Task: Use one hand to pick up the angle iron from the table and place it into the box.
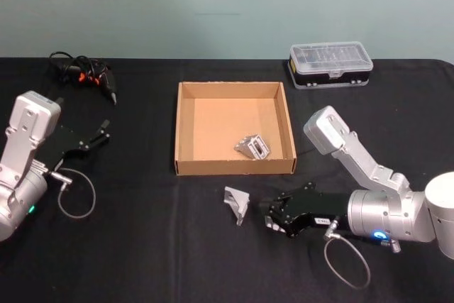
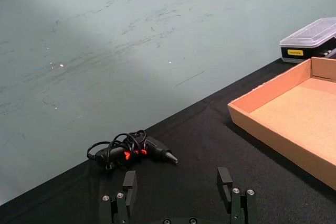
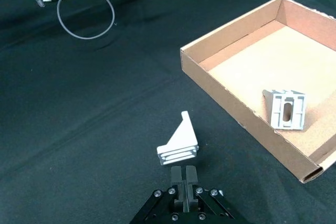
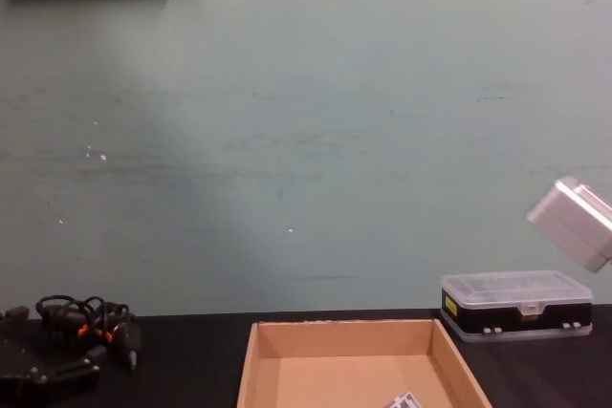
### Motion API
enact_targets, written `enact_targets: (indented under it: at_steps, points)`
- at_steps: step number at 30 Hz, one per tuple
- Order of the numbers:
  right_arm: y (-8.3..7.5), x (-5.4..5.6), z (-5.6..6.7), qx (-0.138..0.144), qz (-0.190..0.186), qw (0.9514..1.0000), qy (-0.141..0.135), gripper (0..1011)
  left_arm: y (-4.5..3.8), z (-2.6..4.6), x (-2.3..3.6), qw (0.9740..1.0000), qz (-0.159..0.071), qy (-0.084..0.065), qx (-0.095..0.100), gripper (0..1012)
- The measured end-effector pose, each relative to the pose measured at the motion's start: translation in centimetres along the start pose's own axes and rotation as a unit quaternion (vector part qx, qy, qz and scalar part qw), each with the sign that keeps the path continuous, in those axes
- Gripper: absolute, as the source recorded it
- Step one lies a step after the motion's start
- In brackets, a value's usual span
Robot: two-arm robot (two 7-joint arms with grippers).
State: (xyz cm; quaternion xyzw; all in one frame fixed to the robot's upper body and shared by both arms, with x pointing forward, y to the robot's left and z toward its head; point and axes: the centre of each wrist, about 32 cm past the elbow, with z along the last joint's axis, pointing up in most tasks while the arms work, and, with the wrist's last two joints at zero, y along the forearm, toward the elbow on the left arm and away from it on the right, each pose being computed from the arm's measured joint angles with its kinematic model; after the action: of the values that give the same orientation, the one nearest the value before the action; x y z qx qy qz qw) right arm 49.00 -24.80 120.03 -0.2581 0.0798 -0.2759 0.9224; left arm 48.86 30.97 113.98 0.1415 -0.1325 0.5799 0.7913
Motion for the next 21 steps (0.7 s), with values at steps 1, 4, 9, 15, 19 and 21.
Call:
enact_targets:
  at_steps: [1,4,9,15,19,21]
  points:
    - [0.0,0.0,0.0,0.0,0.0,1.0,0.0,52,0.0,0.0,0.0,1.0,0.0,0.0,0.0,1000]
    - [0.0,0.0,0.0,0.0,0.0,1.0,0.0,46,0.0,0.0,0.0,1.0,0.0,0.0,0.0,1000]
    - [-0.1,0.1,0.1,0.001,-0.002,1.0,0.0,46,0.0,0.0,0.0,1.0,0.0,0.0,0.0,1000]
    - [-0.9,0.6,0.9,0.021,-0.02,0.9996,0.002,46,0.0,0.0,0.0,1.0,0.0,0.0,0.0,1000]
    - [-1.5,1.0,1.6,0.037,-0.034,0.9987,0.002,46,0.0,0.0,0.0,1.0,0.0,0.0,0.0,1000]
    - [-1.9,1.4,2.2,0.048,-0.044,0.9979,0.0,46,0.0,0.0,0.0,1.0,0.0,0.0,0.0,1000]
